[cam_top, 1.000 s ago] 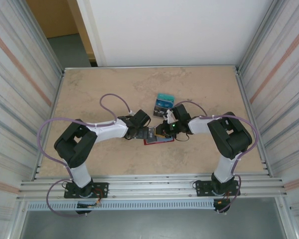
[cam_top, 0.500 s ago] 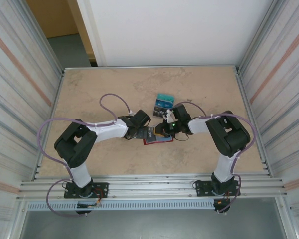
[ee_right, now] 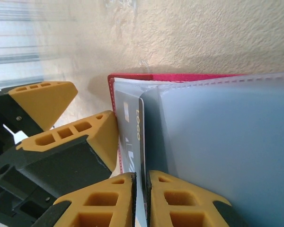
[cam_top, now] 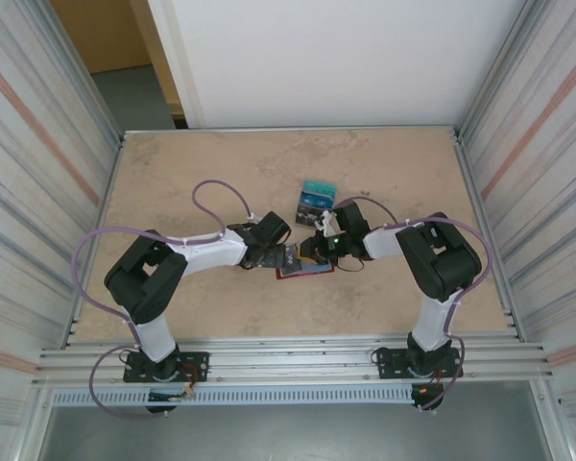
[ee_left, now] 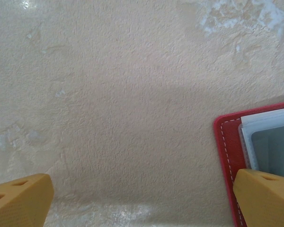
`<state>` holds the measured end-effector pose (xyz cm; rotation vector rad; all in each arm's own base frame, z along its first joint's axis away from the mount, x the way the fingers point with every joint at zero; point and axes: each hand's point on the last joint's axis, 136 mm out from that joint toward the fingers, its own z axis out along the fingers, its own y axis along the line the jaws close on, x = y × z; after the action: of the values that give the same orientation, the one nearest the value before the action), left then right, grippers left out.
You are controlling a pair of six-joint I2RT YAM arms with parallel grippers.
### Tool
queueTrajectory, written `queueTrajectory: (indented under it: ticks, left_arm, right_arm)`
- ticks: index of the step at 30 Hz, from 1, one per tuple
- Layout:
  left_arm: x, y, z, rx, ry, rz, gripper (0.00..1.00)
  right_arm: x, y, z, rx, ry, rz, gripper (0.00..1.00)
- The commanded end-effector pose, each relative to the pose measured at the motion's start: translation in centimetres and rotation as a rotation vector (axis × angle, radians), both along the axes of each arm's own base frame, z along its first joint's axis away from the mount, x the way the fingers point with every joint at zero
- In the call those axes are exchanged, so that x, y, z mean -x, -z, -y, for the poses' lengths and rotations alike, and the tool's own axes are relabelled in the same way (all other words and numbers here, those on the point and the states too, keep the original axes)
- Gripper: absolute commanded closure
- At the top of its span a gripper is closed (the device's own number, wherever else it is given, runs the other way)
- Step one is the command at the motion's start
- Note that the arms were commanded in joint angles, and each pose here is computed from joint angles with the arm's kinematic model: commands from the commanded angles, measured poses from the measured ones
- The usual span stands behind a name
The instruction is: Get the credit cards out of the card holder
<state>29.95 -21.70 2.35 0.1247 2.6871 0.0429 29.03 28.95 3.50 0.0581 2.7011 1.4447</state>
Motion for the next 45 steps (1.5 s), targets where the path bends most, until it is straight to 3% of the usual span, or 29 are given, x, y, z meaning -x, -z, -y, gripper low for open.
queueTrajectory:
  ticks: [1, 7, 23, 38, 45]
  left_arm:
    - [1.7, 1.6, -1.6, -0.093, -0.001, -0.081, 0.01]
    - [1.7, 1.6, -1.5, -0.093, -0.003, -0.082, 0.01]
    - [1.4, 1.0, -1.9, -0.097, -0.003, -0.067, 0.01]
    - [0.0, -4.5, 2.1, 0.0, 0.092, 0.055, 0.01]
    - [-0.2, -2.1, 2.8, -0.024, 0.105, 0.002, 0.01]
  right_arm:
    - [-0.1, -2.2, -0.1, -0.059, -0.008, 0.039, 0.86]
    - [-0.2, -2.1, 0.4, -0.056, 0.004, 0.036, 0.92]
    - [-0.7, -1.6, 3.6, -0.003, 0.065, 0.043, 0.97]
    - [-0.4, -1.5, 3.3, 0.007, 0.054, 0.042, 0.97]
    - [-0.4, -1.7, 3.1, -0.003, 0.052, 0.038, 0.96]
